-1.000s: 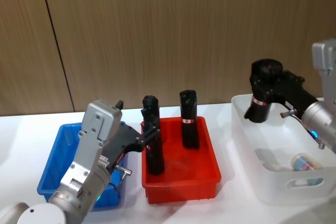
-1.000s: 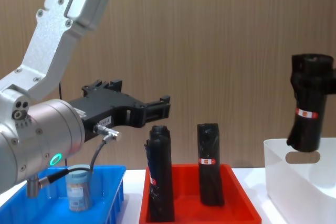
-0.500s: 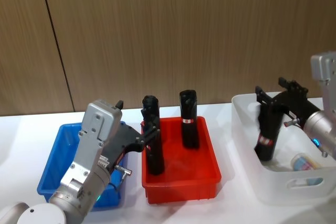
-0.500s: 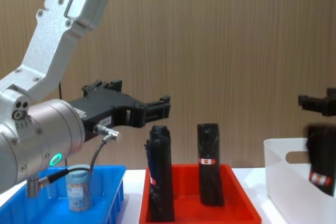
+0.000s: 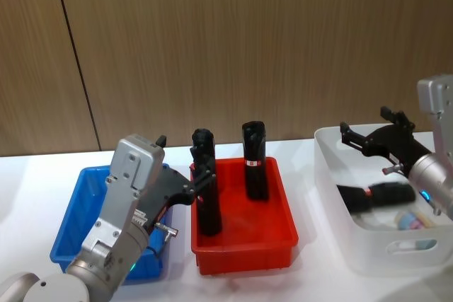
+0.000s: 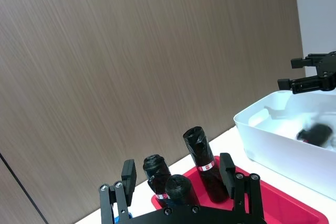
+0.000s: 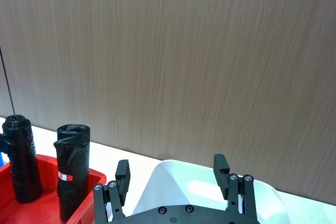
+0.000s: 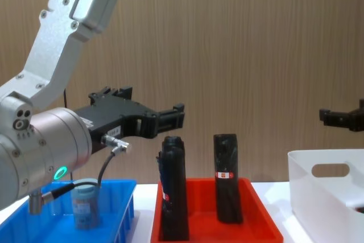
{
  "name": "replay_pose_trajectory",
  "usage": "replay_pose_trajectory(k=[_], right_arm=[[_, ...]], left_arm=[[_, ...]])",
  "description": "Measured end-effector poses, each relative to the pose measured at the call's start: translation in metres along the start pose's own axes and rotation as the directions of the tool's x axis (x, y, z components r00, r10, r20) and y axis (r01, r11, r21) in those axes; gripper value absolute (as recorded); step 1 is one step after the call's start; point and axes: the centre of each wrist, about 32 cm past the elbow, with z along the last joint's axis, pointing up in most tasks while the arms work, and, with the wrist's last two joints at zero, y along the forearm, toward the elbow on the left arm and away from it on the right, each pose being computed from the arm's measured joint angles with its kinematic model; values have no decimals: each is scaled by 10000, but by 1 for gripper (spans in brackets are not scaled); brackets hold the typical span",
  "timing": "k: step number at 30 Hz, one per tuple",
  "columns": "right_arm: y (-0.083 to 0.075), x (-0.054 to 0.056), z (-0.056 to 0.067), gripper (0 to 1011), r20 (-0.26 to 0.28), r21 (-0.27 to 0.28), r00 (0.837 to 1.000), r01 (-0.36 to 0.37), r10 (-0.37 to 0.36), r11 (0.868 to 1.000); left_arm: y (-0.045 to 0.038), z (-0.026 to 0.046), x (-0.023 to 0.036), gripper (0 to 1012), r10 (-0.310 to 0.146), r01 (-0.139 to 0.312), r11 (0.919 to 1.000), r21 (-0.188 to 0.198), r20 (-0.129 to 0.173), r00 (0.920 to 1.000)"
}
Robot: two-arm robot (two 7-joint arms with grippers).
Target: Pick the cotton swabs from the blue box and place them into the white box.
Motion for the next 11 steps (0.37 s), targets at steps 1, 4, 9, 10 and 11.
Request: replay_pose_trajectory(k=[1,4,9,10,11], right_arm=[[0,0,-1,1002,3,2,10000,0,0,10000],[0,-1,-5,1002,6,0,10000,-1,1,10000],[-1,-2,-14,1002,12,-12,10000,-3,3,10000],[-2,-2,-15,1002,13,-13,10000,-3,3,10000],[-2,-2,-17,1002,13,-15,10000,-3,3,10000]], left_arm=[[0,0,0,1004,0,0,10000,0,0,10000],[0,0,0,1004,0,0,10000,0,0,10000],[0,0,0,1004,0,0,10000,0,0,10000],[0,0,0,1004,0,0,10000,0,0,10000],[0,0,0,1004,1,-1,10000,0,0,10000]])
